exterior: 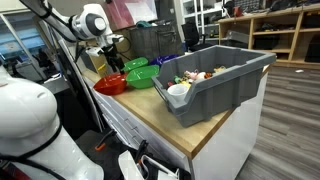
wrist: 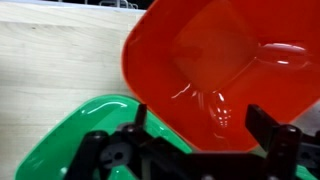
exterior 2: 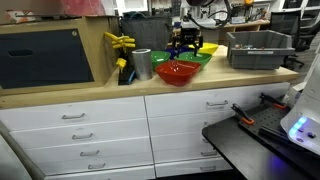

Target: Put the red bowl in the left green bowl

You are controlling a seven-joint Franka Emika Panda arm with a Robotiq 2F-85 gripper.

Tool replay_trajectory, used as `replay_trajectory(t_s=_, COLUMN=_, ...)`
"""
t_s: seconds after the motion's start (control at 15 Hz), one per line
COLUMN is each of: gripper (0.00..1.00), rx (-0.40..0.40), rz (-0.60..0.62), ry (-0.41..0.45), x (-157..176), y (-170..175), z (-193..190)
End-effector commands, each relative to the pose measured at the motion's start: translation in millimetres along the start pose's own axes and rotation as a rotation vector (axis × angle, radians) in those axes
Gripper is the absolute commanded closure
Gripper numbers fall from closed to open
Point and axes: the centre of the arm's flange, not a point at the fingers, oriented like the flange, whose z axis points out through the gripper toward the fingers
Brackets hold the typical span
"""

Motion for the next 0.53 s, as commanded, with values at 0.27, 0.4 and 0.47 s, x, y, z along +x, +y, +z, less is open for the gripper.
replay_trajectory(t_s=0.27, gripper=0.0, rx=-0.003, rz=-0.012, ry=-0.062, x=-13.6, y=-20.7, z=-27.1)
replay_trajectory(t_s=0.4, gripper=0.0, rx=-0.039, rz=-0.026, ry=-0.089, x=-22.8, y=-8.9, z=-25.6)
replay_trajectory(t_s=0.47, gripper=0.0, rx=-0.068, rz=-0.034, ry=-0.1, x=-27.2, y=-1.3, z=-22.9)
